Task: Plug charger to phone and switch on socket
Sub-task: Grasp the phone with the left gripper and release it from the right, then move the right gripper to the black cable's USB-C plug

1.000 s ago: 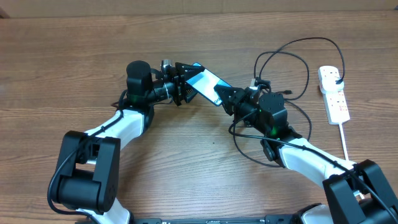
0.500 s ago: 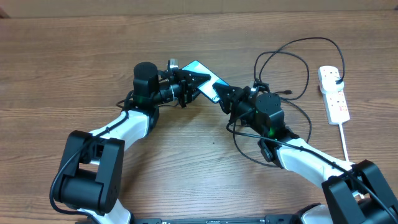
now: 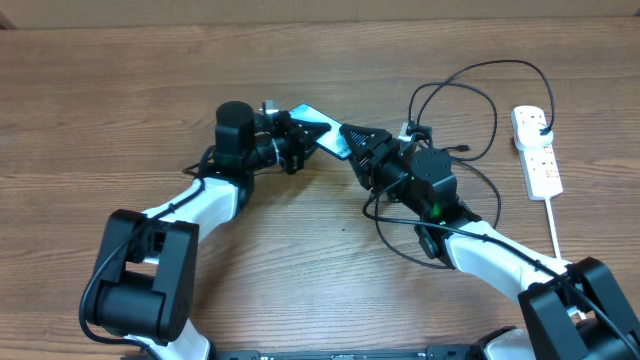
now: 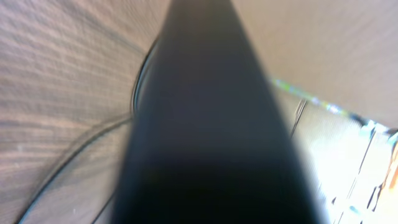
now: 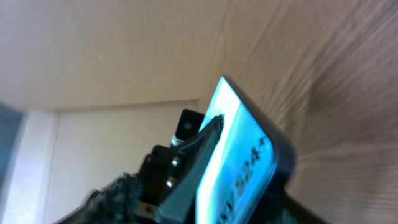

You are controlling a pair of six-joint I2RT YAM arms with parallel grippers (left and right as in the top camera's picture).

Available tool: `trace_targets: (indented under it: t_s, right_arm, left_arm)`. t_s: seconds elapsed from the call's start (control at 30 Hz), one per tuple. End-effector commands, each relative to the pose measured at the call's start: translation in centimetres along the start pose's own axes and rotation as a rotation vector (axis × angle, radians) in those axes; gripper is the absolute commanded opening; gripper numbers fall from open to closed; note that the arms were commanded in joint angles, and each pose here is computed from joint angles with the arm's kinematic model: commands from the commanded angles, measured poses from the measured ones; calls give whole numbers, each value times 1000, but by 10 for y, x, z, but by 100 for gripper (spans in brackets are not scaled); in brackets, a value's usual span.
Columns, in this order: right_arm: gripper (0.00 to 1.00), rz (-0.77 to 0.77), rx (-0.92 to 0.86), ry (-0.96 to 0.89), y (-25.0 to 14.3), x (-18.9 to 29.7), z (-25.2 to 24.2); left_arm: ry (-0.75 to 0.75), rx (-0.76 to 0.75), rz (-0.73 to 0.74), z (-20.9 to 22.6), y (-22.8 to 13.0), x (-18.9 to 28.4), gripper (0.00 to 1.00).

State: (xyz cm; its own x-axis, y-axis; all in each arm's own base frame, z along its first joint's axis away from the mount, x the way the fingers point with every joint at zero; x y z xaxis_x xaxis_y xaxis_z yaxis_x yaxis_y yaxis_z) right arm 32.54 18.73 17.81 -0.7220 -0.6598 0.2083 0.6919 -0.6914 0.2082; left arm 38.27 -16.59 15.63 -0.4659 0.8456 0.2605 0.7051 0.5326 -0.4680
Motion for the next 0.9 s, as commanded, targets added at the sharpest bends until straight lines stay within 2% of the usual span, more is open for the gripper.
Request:
trace_targets:
  t_s: [0.0,0.07,0.13,0.17,0.27,0.37,0.47,0.53,0.57,0.67,0.77,0.8,0.87]
  right_arm:
    - [69,-104,229,-13,25,4,2]
    - [76,-140,277,-38,38,8,-3]
    - [95,-163,267,-83,50,13,-13]
    - [100,-175,249,-125,58,17,-22]
    - [100,-168,215,-199,63,22,-37]
    - [100,-132,185,-274,57,24,-51]
    - [100,-182,182,-370,61,29,-64]
    - [92,-163,265,-351,61,27,-60]
    - [87,-163,307,-342,62,27,-57]
    - [83,-145,235,-403,74,29,-56]
    - [69,-123,187,-543,95,33,-42]
    - [63,-149,179,-603,105,37,-36]
    - [62,-266,188,-776,131,50,-19]
  left_arm:
    - [-63,13,-129,-13,35,24,4]
    - [-90,44,-184,-19,45,31,4]
    - [-113,32,-215,-29,48,31,4]
    - [-126,19,-217,-39,49,30,4]
    - [-125,-28,-216,-63,53,23,4]
    - [-118,-43,-143,-79,59,9,4]
    - [-93,-51,39,-91,64,-12,4]
    - [-65,-46,150,-90,66,-22,4]
    - [-22,-22,268,-80,67,-29,4]
    - [36,-4,408,-60,66,-32,4]
    - [31,-83,454,-57,63,-31,4]
    - [27,-97,451,-57,64,-31,5]
    - [24,-99,438,-57,65,-31,8]
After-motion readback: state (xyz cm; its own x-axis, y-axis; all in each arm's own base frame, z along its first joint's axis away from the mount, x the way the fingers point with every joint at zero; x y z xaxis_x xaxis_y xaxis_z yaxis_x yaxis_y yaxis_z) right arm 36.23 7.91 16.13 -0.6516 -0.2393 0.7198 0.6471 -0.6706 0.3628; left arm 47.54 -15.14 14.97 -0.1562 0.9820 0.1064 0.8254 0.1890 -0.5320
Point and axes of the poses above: each gripper's point midway between its finger pads, its own x axis back along the fingers, its own z axis along the line the jaws close on, y = z × x, the point moved 7 cm from there along x, back along the fingers, and after that the axes turned 10 degrees about x, right-handed, at the moved point
